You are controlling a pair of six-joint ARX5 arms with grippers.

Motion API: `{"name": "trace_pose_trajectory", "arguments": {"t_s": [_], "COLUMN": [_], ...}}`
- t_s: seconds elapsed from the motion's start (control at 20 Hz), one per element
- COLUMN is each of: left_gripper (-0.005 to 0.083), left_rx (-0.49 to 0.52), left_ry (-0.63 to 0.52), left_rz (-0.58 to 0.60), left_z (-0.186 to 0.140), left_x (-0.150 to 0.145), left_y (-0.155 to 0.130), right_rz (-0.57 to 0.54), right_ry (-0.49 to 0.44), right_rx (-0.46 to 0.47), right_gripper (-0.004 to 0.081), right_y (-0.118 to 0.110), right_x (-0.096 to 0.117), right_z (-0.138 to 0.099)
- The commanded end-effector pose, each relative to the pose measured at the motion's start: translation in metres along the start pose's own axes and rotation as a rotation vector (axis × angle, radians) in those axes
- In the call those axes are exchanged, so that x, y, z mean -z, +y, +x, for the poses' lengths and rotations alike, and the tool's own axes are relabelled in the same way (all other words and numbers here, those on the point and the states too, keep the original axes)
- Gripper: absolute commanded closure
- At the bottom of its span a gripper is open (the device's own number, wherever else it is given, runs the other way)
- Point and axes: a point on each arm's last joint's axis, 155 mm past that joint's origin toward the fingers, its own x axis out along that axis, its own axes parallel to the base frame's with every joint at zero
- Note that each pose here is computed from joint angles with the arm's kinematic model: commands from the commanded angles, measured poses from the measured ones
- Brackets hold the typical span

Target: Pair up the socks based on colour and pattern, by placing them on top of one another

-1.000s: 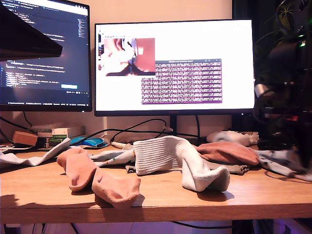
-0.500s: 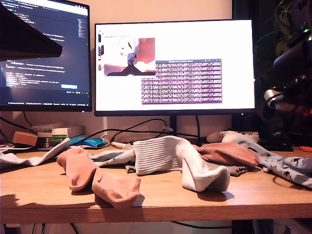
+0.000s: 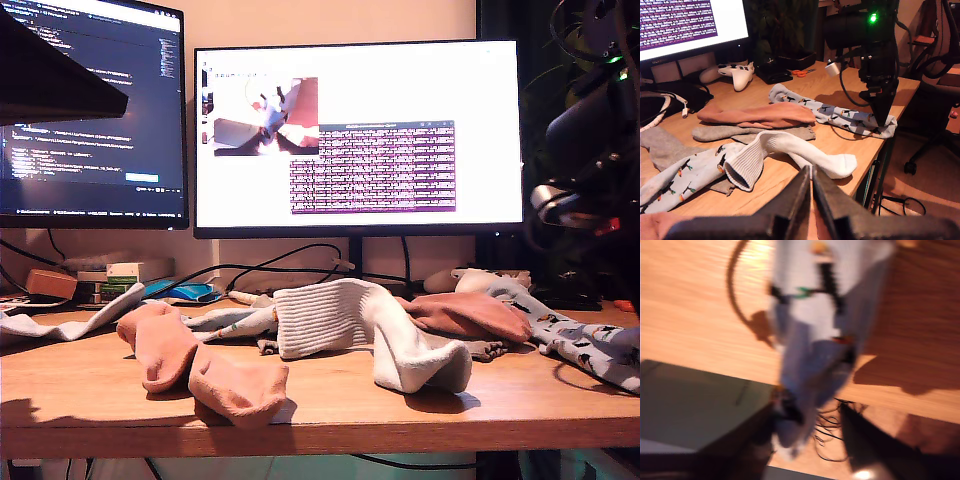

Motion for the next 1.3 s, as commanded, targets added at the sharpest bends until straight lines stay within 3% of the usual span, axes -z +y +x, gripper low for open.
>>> {"name": "trace_pose_trajectory", "arguments": {"t_s": [0.0,0.2,0.35,0.55,0.9,1.05,1.15,1.25], "left_gripper": [0.0793,0.0793,0.0793,0.0793,0.0793,0.0793,0.0793,0.0793], "left_rx": [0.006,-0.004,-0.050,-0.090,-0.199,-0.283,-0.297,-0.281], "left_ry": [-0.008,-0.008,-0.009,-0.009,0.020,0.006,0.006,0.028], "left_rz": [0.010,0.018,0.033,0.034,-0.028,-0.095,-0.098,-0.122], "left_z": [0.000,0.000,0.000,0.007,0.026,0.021,0.018,0.018], "left_x": [-0.004,-0.004,-0.004,-0.004,-0.014,-0.023,-0.022,-0.016], "left_y": [-0.001,0.001,0.009,0.020,0.057,0.080,0.086,0.084], "right_rz": [-0.006,-0.011,-0.025,-0.132,-0.478,-0.615,-0.734,-0.786], "right_ry": [-0.012,-0.091,-0.187,-0.314,-0.641,-0.671,-0.683,-0.693], "right_rx": [0.016,0.020,0.024,0.041,0.010,0.006,0.019,0.023], "right_gripper": [0.0354,0.0354,0.0354,0.0355,0.0402,0.0402,0.0402,0.0402], "right_y": [-0.001,0.000,0.002,0.018,0.105,0.143,0.168,0.184], "right_x": [0.000,-0.006,-0.015,-0.034,-0.098,-0.114,-0.124,-0.139], "right_z": [-0.004,-0.023,-0.051,-0.085,-0.145,-0.154,-0.156,-0.158]}}
